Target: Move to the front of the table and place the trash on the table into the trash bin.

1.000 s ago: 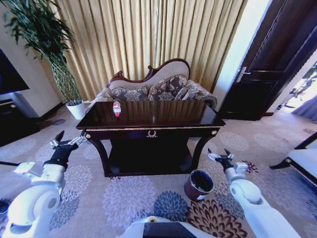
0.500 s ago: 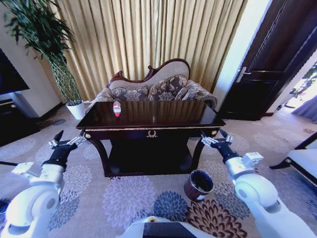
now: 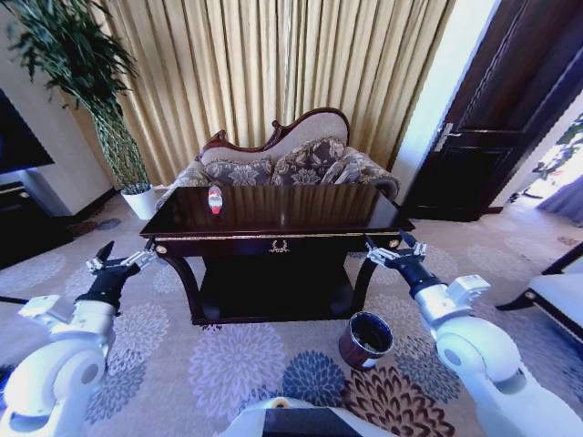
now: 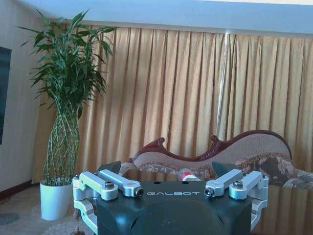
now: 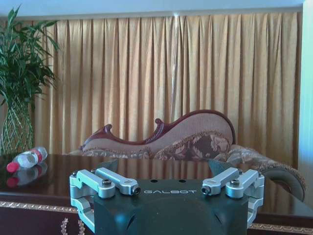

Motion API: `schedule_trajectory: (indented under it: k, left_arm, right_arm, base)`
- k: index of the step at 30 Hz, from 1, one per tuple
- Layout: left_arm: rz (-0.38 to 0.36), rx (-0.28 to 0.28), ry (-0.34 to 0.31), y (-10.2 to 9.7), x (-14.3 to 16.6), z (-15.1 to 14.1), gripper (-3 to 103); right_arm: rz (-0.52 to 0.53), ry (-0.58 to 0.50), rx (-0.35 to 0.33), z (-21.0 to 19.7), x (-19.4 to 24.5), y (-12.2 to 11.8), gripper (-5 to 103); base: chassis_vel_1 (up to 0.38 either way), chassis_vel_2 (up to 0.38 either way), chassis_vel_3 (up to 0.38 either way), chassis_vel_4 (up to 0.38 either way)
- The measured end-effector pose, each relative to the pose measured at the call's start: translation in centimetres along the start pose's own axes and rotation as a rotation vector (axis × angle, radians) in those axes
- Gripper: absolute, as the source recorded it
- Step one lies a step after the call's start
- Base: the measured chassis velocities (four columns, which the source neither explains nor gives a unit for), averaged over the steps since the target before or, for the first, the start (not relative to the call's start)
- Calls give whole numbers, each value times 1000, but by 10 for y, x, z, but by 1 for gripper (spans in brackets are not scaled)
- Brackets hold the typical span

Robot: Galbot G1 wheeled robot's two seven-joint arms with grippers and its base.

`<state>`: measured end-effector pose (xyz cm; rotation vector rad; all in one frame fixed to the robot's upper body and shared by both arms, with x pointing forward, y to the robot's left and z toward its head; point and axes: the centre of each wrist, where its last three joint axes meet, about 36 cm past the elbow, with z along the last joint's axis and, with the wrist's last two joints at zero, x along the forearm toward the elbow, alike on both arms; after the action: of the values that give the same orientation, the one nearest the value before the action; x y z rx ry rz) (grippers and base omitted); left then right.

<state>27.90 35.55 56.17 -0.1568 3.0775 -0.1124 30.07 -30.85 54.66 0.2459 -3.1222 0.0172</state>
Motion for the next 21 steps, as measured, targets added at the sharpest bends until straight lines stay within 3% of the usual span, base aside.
schedule_trajectory:
  k: [21]
  left_arm:
    - [17,6,-5,0,1,1,100]
  right_arm:
    - [-11,6,3,0,0,2,100]
  base:
    - [-162,162,162,-161]
